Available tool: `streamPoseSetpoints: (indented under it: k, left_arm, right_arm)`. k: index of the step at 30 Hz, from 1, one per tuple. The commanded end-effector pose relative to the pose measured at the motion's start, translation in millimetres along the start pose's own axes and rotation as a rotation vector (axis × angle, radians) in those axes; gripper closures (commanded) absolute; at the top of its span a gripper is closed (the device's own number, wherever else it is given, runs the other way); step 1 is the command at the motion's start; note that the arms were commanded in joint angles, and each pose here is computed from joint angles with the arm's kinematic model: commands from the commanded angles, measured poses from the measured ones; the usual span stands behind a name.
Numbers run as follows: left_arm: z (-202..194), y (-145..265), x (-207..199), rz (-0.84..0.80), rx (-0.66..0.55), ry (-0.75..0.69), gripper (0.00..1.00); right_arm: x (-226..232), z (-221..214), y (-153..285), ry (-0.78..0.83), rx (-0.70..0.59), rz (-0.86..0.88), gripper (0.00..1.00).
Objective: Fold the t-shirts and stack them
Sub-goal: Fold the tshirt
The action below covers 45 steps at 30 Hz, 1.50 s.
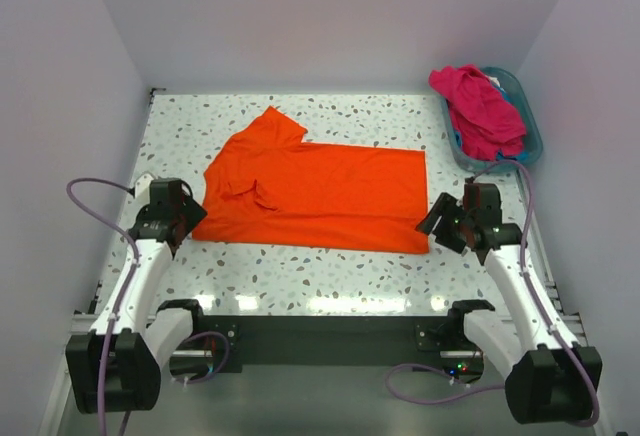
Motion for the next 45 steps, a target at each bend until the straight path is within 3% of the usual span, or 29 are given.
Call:
streamPoseSetpoints:
  k: [1, 3, 4, 8, 11, 15, 20, 25, 38, 45]
  left_arm:
    - [28.2, 20.3, -5.3, -0.042, -0.089, -0.005, 0.28]
    - [47.4, 26.9, -18.4, -0.114, -0.147, -0.014, 0.34]
    - [48.0, 25.0, -28.3, -0.18, -0.132, -0.047, 0.47]
    - [49.1, 8.4, -55.8, -0.293, -0.115, -0.073, 0.76]
    - [38.2, -8.0, -73.0, -0.34, -0.073, -0.08, 0.88]
    - [15.3, -24.9, -103.7, -0.399, -0.007, -0.113, 0.95]
    - [15.5, -46.4, -120.7, -0.392, 0.02, -0.112, 0.96]
    - [26.7, -66.1, -132.8, -0.348, 0.024, -0.103, 0.96]
    - [47.6, -102.6, -166.9, -0.349, 0.039, -0.097, 0.93]
    - [76.4, -90.9, -166.3, -0.373, -0.024, -0.062, 0.81]
  right_arm:
    - [6.8, 9.3, 17.2, 0.048, -0.051, 0.022, 0.36]
    - [23.4, 20.2, 21.6, 0.084, -0.085, 0.054, 0.39]
    - [37.2, 26.1, 21.3, 0.108, -0.111, 0.099, 0.42]
    - [106.1, 14.0, 6.5, 0.29, -0.145, 0.158, 0.5]
    - [175.6, -27.9, -10.0, 0.494, -0.123, 0.238, 0.54]
    - [246.2, -56.5, -35.2, 0.638, -0.131, 0.325, 0.59]
    - [287.6, -107.7, -82.4, 0.808, -0.082, 0.361, 0.59]
    - [315.8, -131.0, -96.1, 0.918, -0.095, 0.413, 0.55]
    - [324.2, -176.0, -112.3, 1.022, -0.035, 0.489, 0.51]
    - [326.0, -208.5, -124.0, 1.165, -0.11, 0.447, 0.48]
Point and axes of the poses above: each gripper's point midway between its finger pads, its own y axis back along the fingers, its own x axis along the line the jaws close on, z = x × y, the point moved 5 cm from there along y, back along the fingers, and after that the axes turned 13 degrees about -y, right-handed, at the moved point
